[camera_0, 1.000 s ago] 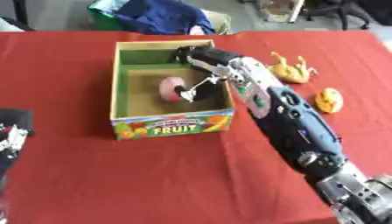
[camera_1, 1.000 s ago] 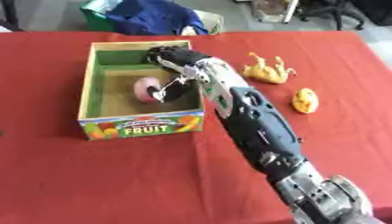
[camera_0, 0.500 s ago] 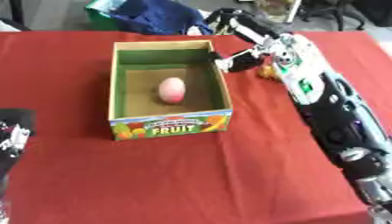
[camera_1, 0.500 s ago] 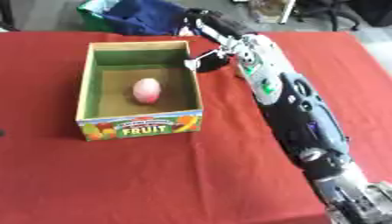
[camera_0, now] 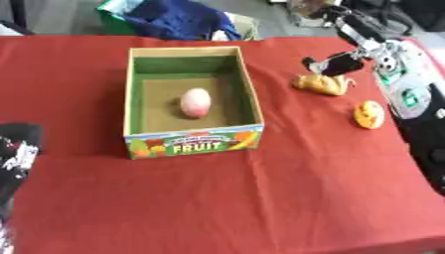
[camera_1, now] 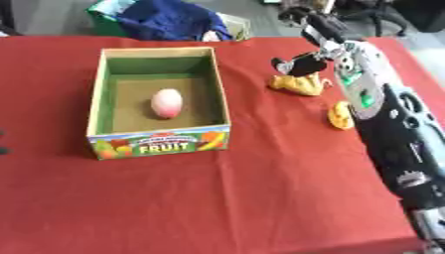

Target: Pick up objects on the table and place them in the box.

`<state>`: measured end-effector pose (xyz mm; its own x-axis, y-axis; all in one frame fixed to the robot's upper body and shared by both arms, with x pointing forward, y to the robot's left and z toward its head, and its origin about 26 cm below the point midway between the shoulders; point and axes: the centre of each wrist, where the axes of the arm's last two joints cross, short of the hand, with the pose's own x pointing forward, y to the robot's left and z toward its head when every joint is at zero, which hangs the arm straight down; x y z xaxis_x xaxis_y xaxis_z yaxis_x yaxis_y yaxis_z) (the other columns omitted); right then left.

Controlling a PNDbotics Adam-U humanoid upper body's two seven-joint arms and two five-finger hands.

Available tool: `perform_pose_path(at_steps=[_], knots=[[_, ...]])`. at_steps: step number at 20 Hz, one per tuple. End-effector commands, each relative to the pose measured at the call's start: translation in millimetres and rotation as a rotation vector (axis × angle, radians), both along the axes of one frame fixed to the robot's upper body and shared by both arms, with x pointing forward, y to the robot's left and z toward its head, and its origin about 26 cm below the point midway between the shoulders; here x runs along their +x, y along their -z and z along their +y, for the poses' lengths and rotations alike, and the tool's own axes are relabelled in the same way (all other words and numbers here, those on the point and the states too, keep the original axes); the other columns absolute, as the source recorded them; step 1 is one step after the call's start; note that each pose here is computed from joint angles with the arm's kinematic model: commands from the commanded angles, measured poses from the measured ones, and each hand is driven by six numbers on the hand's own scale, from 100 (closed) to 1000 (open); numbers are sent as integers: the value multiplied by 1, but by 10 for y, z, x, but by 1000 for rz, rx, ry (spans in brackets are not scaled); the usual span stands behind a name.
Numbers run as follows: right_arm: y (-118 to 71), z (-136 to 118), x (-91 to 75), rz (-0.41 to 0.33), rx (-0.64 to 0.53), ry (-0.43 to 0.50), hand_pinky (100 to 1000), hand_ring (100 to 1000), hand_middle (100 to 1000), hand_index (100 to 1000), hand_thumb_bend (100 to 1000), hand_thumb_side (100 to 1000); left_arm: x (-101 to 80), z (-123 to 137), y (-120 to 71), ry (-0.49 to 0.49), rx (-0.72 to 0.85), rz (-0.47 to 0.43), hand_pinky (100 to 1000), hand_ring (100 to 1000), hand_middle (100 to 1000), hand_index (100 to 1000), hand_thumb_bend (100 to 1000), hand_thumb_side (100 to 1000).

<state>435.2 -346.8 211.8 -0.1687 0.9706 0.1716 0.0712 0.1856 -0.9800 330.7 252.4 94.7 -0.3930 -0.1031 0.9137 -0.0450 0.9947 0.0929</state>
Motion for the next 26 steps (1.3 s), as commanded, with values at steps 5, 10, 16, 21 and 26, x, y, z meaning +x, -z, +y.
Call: perform_pose_path(at_steps=[5, 10, 16, 21, 26], knots=[[120, -364, 116, 50, -31, 169, 885, 941, 944, 950, 381, 275, 4, 55, -79, -8, 18, -23, 553, 689, 515, 619, 553, 422], [248, -388, 195, 76, -23, 213, 886, 940, 941, 949, 374, 308, 3, 48, -80, -6, 16, -22, 553, 689, 515, 620, 552, 422], [367, -356, 260, 145, -45, 218, 902, 951, 945, 955, 409, 356, 5, 44, -84, -4, 15, -23, 554, 689, 515, 620, 552, 422], [426, -296, 306, 179, -98, 220, 912, 958, 948, 957, 442, 365, 7, 38, -89, -2, 15, -24, 554, 689, 515, 620, 551, 423], [477, -249, 348, 165, -137, 251, 913, 953, 940, 956, 449, 324, 9, 28, -96, 1, 13, -24, 554, 690, 515, 621, 551, 423]])
